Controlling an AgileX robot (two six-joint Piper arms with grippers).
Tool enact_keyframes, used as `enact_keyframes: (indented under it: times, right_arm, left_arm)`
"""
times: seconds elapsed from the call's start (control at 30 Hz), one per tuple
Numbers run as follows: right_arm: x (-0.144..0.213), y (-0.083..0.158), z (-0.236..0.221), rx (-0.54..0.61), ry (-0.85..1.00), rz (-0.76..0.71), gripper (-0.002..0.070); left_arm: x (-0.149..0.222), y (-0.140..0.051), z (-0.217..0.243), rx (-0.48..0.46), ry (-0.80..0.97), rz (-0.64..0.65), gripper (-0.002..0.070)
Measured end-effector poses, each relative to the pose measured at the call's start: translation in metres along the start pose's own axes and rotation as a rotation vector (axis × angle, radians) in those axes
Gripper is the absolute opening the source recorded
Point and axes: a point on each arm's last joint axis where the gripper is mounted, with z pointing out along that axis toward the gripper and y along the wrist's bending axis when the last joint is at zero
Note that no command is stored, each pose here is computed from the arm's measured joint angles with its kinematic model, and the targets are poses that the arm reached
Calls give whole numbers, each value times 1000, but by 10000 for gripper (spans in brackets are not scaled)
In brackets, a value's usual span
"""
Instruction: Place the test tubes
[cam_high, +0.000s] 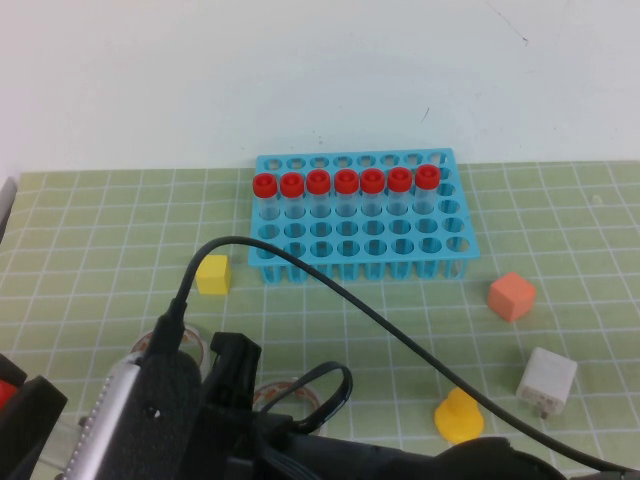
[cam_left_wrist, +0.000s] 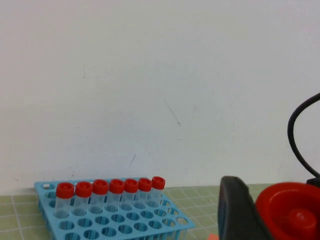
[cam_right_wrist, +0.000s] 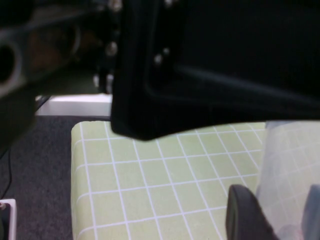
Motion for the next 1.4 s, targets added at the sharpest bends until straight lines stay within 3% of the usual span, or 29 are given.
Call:
enact_keyframes:
  times: [0.53, 0.77, 1.1, 1.23, 1.4]
  right_arm:
    - [-1, 0, 0, -5, -4, 55, 237]
    - [-10, -4, -1, 19, -31, 117, 468]
    - [-50, -22, -57, 83, -193, 93, 507]
    - [-61, -35, -78, 201, -229, -21, 507]
    - [-57, -66, -102, 551, -87, -202, 500]
  left_arm:
    - [0, 0, 0, 1, -2, 2, 254]
    - [-2, 3, 0, -31, -16, 32, 254]
    - [-25, 2, 10, -72, -41, 74, 253]
    - [-38, 3, 29, -81, 0, 100, 253]
    - [-50, 7, 62, -61, 86, 155, 253]
